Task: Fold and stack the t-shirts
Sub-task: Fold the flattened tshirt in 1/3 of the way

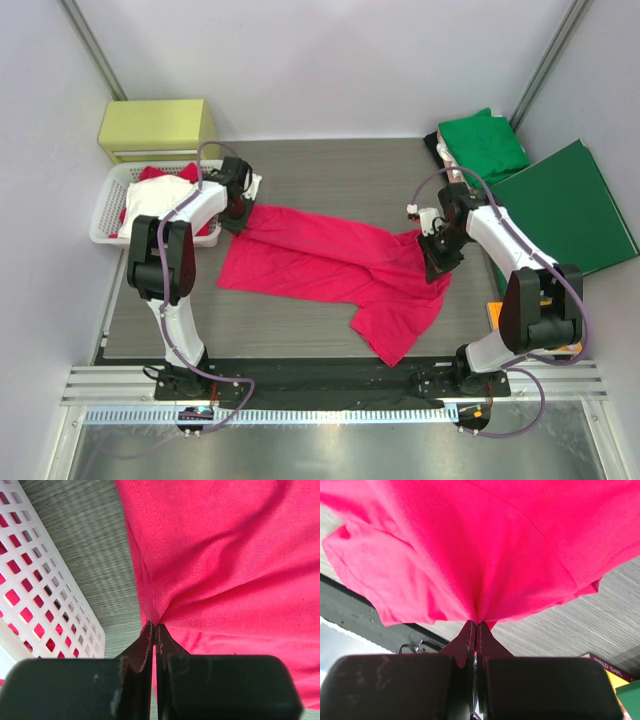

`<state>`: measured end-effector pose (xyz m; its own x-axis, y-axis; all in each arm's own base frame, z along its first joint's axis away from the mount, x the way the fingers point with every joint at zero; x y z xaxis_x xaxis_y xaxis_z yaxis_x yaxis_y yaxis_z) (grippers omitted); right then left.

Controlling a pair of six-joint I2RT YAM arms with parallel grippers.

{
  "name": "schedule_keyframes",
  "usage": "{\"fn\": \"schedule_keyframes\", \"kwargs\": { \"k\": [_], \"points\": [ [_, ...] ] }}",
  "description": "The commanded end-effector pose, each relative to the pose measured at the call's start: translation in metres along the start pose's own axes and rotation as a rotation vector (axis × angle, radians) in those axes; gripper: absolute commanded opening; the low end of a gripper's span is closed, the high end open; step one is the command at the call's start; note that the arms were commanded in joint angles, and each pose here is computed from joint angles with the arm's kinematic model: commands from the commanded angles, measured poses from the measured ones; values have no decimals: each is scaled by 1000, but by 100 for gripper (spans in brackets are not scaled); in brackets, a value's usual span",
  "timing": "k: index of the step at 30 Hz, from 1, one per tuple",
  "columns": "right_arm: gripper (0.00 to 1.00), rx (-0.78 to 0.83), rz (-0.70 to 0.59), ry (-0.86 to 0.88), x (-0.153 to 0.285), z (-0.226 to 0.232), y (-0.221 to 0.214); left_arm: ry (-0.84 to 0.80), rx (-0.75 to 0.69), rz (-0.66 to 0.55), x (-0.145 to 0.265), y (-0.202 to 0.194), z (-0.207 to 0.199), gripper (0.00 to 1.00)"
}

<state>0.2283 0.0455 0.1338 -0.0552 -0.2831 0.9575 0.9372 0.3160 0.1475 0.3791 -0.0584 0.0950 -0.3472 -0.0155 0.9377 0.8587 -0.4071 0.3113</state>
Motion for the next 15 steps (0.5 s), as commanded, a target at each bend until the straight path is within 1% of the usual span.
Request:
{"fn": "schedule_keyframes", "kwargs": {
  "k": [1, 7, 8, 9, 10, 11, 12, 13, 14, 15],
  "points": [
    [1, 30, -7, -13, 16, 5, -8, 47, -5, -11, -3, 3, 15, 0],
    [1, 11, 6, -11, 13, 1, -9, 50, 7, -9, -2, 3, 19, 0],
    [4, 11, 9, -8, 13, 2, -10, 49, 5, -9, -2, 3, 19, 0],
    [18, 12, 11, -5, 12, 2, -10, 47, 5, -8, -2, 3, 18, 0],
    [28, 13, 12, -1, 12, 2, -10, 45, 6, -4, -3, 2, 19, 0],
    [41, 14, 12, 2, 12, 2, -11, 43, 7, -3, -3, 3, 19, 0],
    [58, 15, 9, 3, 12, 3, -11, 42, 9, 2, -4, 2, 19, 0],
    [63, 16, 11, 2, 11, 3, -12, 41, 3, 11, -5, 2, 18, 2],
    [70, 17, 8, 1, 12, 3, -13, 40, 3, 14, -6, 1, 18, 10],
    [71, 15, 5, 0, 13, 3, -13, 47, 4, 16, -6, 2, 20, 14]
  ]
}}
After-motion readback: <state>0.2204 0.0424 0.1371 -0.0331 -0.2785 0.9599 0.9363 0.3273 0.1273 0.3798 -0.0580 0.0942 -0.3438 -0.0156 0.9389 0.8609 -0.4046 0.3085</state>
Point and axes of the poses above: each gripper's point midway between its finger pads, its own x axis back along the fingers, its own z axis along the line the jaws close on, y = z × x, the point moved 5 cm from there along x, back along the fingers, and after that the axes turned 6 degrees about -x, right-handed, at the moved point
